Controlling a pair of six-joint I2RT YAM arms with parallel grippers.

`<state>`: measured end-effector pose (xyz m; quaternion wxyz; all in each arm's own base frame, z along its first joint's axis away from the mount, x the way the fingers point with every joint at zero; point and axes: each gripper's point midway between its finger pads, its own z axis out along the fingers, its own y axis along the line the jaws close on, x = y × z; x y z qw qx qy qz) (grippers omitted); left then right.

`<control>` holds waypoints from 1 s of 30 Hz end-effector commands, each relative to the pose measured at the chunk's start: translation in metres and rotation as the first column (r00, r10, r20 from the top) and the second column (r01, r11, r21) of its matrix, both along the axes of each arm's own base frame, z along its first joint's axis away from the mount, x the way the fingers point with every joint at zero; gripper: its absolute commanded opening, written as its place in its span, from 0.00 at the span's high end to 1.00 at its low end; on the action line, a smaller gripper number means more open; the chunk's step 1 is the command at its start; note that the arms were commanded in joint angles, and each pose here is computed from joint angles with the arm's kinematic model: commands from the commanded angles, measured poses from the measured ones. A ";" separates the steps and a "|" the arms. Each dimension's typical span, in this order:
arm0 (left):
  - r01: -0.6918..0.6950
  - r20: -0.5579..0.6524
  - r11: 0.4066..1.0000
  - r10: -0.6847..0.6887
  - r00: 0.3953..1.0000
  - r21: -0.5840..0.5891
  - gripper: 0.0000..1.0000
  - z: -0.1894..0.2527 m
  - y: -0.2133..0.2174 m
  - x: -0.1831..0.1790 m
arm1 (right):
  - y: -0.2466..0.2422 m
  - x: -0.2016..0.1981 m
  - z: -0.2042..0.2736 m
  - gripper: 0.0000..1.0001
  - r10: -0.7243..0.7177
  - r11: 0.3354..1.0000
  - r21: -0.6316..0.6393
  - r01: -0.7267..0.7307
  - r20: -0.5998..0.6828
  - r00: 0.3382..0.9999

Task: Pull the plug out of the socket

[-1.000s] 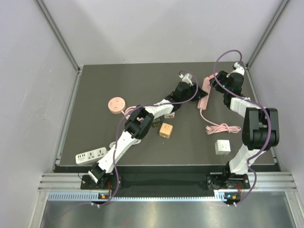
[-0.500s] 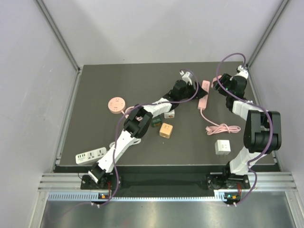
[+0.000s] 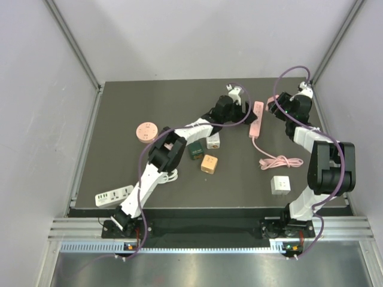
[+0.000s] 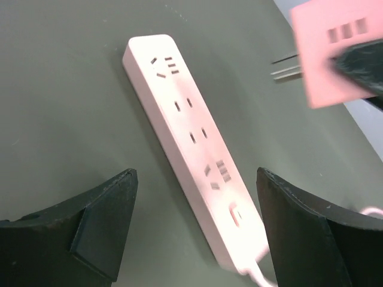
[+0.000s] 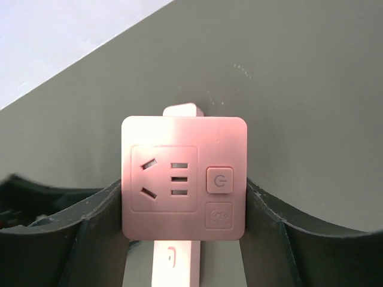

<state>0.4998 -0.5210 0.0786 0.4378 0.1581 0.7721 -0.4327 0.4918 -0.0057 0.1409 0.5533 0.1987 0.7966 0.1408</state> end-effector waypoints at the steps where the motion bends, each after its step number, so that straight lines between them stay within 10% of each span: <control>1: -0.043 0.181 0.999 0.048 0.982 -0.031 0.16 0.121 0.022 -0.007 | 0.007 0.001 0.059 1.00 0.039 0.999 0.020 -0.042 0.124 0.992; 11: -0.124 0.091 0.989 0.130 0.987 -0.078 0.16 0.185 0.109 -0.098 | 0.069 -0.062 0.074 1.00 0.260 0.921 0.261 -0.288 0.134 0.956; 30: -0.040 -0.149 0.981 0.012 0.989 -0.187 0.16 0.135 0.220 -0.304 | 0.168 -0.166 -0.008 0.98 0.539 0.795 0.302 -0.526 0.046 0.841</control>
